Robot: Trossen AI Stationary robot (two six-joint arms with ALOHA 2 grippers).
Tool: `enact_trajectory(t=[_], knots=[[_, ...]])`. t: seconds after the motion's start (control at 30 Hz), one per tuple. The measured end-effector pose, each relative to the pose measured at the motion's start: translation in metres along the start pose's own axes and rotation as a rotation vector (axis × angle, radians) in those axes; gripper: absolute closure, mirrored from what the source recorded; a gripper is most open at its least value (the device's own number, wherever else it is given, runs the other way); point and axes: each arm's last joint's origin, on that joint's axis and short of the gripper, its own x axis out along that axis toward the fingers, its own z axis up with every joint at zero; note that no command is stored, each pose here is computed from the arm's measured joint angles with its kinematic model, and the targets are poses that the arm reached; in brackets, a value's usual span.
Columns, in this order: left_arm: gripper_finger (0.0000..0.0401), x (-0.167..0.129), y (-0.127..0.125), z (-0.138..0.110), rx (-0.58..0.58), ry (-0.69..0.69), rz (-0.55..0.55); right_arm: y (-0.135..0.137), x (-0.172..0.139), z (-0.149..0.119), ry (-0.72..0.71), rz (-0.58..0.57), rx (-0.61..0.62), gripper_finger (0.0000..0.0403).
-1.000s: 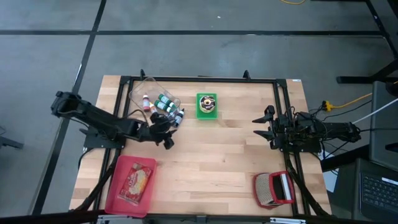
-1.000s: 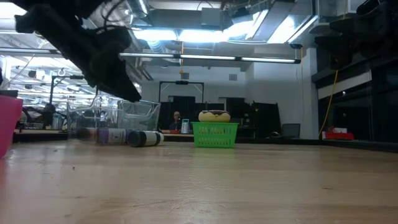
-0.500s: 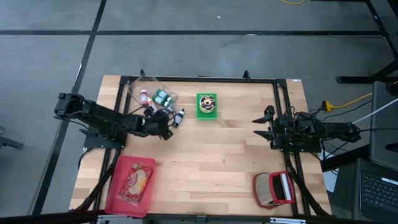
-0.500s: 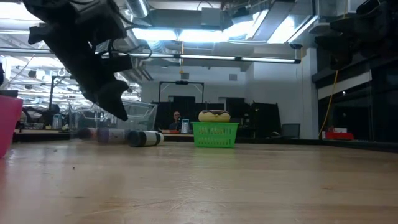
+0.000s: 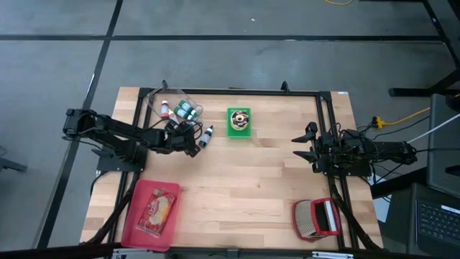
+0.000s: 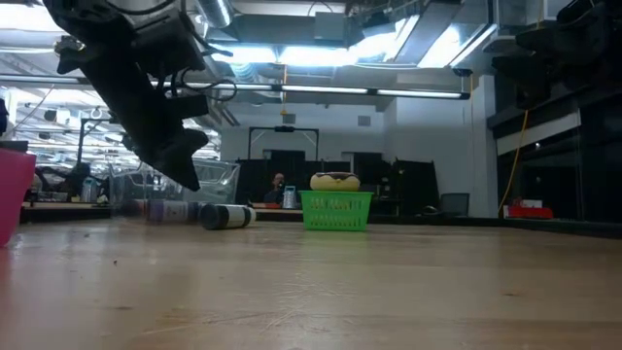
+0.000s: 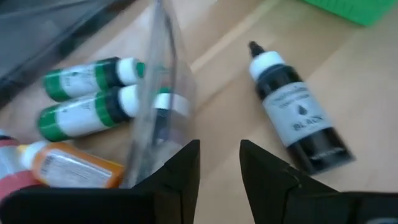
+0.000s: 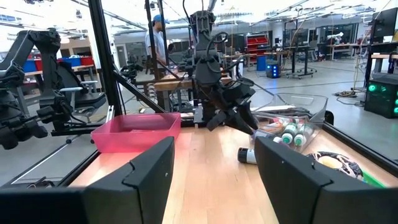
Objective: Pick & Place Food Item
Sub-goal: Adjust the transparent bin, then put the black food coloring bottle into the transparent bin
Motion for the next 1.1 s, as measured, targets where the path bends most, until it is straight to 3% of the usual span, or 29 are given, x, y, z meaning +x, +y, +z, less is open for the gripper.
enact_trajectory(t=[0.3,0.4,0.77,1.1], knots=[[0.0277,-0.014,-0.028,0.012,-0.076,-0.098,-0.333,0.000,0.000,0.000,0.000,0.000,-0.003,0.0176],[0.0264,-0.018,-0.032,0.017,-0.131,-0.089,-0.381,0.000,0.000,0.000,0.000,0.000,-0.003,0.0176],[0.0175,-0.006,-0.054,0.041,-0.059,0.051,-0.237,0.000,0.000,0.000,-0.001,0.000,0.001,0.0176],[0.0167,0.035,-0.064,0.049,-0.010,0.219,-0.095,0.000,0.000,0.000,0.001,0.003,0.003,0.0176]])
